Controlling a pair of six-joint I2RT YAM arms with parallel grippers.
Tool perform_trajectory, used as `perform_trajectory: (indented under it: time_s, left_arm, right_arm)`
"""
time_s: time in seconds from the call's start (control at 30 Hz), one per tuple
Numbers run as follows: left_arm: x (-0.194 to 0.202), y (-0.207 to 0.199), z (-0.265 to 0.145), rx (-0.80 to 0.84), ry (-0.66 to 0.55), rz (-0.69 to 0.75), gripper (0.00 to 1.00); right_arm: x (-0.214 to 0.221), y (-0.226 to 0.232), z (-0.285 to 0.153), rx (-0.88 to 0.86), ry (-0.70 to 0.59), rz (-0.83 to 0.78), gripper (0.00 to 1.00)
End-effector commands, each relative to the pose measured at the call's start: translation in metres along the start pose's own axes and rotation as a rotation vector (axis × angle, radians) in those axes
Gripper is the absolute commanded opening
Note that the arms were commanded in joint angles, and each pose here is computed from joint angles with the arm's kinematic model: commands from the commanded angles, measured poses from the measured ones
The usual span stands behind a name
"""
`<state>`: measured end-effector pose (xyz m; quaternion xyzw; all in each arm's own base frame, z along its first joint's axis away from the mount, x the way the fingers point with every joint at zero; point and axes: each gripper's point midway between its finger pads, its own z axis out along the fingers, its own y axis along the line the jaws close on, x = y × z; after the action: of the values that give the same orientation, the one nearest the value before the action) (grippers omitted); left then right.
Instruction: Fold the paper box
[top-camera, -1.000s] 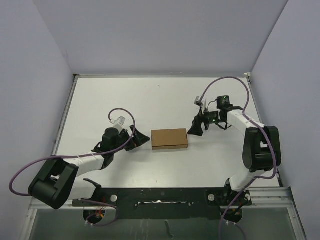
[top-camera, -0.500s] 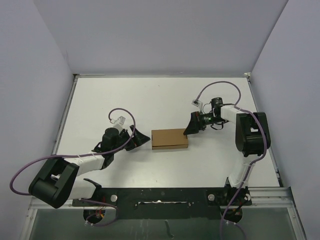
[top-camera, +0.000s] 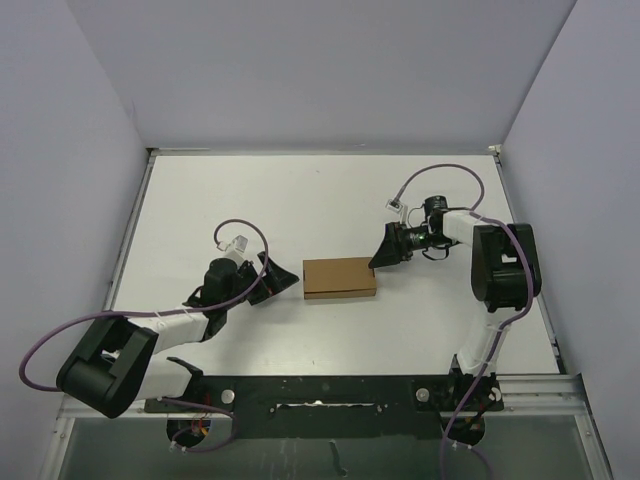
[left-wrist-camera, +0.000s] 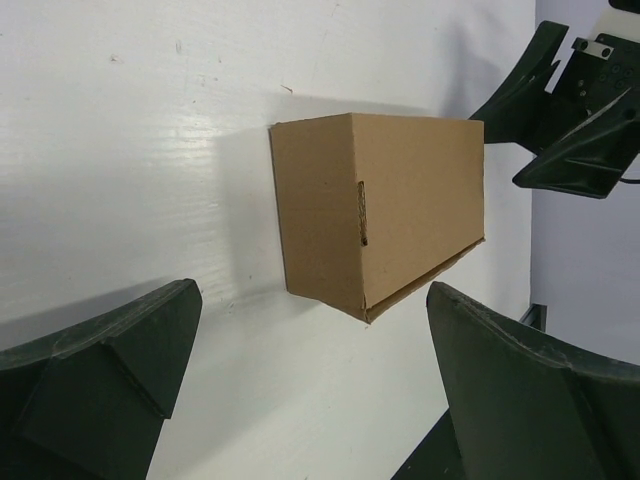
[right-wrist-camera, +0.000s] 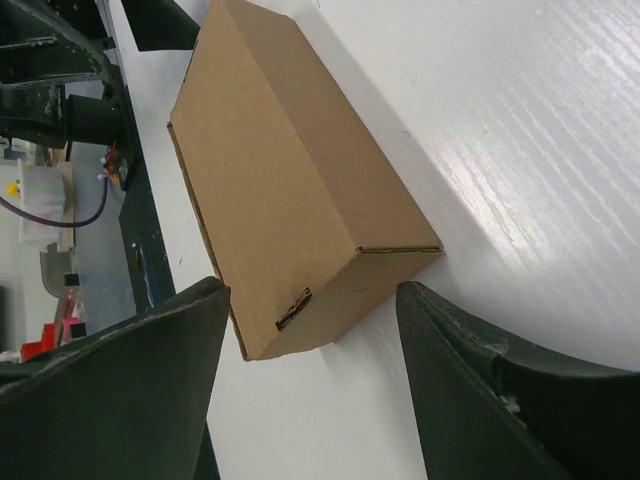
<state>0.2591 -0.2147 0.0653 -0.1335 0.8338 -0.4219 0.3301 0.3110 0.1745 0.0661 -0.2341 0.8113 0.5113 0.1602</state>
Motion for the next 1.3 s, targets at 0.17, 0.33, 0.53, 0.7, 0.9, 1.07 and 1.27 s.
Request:
perform_trajectory:
  time_s: [0.17, 0.33, 0.53, 0.7, 0.9, 1.07, 1.27]
  left_arm:
    - [-0.012, -0.017, 0.002, 0.071, -0.045, 0.011, 0.94]
    - [-0.013, -0.017, 0.002, 0.073, -0.046, 0.025, 0.92]
    - [-0.019, -0.021, -0.001, 0.091, -0.064, 0.099, 0.92]
    - [-0.027, -0.038, -0.002, 0.137, -0.070, 0.223, 0.93]
    - [-0.022, -0.066, -0.001, 0.216, -0.078, 0.484, 0.95]
    - [-0.001, -0.088, -0.007, 0.316, -0.171, 0.871, 0.98]
    - [0.009, -0.095, -0.018, 0.394, -0.259, 0.983, 0.98]
  right_arm:
    - [0.000, 0.000, 0.004, -0.025, 0.013, 0.050, 0.51]
    - [0.003, 0.000, 0.008, -0.038, 0.033, 0.073, 0.37]
    - [0.005, -0.008, 0.004, -0.034, 0.026, 0.119, 0.26]
    - [0.008, -0.017, -0.002, -0.028, 0.018, 0.147, 0.23]
    - [0.009, -0.028, -0.010, -0.026, -0.002, 0.186, 0.22]
    - [0.008, -0.030, -0.012, -0.027, -0.011, 0.192, 0.22]
    - [0.010, -0.033, -0.011, -0.023, -0.006, 0.199, 0.21]
